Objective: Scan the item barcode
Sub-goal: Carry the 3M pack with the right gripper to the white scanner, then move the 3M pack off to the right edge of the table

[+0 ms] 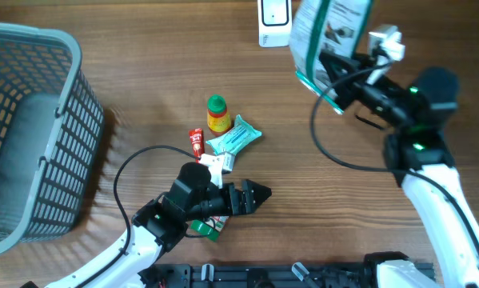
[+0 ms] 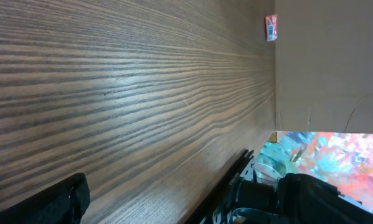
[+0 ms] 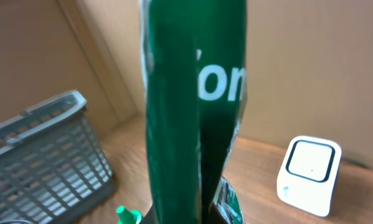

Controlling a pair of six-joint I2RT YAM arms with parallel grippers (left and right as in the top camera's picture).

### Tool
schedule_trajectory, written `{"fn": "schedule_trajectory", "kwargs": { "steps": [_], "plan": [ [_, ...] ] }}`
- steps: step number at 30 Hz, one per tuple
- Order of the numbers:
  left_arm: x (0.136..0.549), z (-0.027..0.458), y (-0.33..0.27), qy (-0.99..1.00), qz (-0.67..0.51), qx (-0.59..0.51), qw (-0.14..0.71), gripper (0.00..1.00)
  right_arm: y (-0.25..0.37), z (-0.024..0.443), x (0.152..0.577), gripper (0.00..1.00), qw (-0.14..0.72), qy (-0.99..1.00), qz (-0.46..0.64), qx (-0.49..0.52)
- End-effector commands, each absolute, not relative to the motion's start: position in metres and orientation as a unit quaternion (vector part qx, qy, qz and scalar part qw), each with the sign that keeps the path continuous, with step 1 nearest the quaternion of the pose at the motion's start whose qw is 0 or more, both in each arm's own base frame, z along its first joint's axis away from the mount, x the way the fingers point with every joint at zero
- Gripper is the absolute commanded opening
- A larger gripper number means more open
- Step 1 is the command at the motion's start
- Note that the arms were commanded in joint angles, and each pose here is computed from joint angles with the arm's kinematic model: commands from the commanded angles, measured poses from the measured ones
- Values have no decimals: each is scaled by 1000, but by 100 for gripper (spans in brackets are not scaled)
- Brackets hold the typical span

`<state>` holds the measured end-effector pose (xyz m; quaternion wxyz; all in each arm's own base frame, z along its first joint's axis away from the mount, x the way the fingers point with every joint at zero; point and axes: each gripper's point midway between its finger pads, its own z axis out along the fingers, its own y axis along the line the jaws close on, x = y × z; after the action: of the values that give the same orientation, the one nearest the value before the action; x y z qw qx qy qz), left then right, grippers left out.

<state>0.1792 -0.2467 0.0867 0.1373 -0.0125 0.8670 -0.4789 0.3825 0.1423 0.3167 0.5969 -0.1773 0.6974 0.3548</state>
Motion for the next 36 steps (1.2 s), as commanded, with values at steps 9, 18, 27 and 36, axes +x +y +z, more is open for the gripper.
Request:
{"fn": "schedule_trajectory", "kwargs": {
  "steps": [9, 18, 27, 36],
  "plan": [
    [179, 86, -247, 867, -476, -1, 145, 100, 186, 272, 541, 5, 667, 705, 92, -220],
    [179, 86, -247, 867, -476, -1, 145, 100, 247, 192, 611, 4, 646, 689, -67, -321],
    [179, 86, -247, 867, -476, -1, 145, 100, 224, 216, 614, 4, 650, 716, -63, -247],
    [179, 86, -247, 867, -476, -1, 145, 100, -92, 256, 580, 4, 502, 815, -287, -24]
  ]
}}
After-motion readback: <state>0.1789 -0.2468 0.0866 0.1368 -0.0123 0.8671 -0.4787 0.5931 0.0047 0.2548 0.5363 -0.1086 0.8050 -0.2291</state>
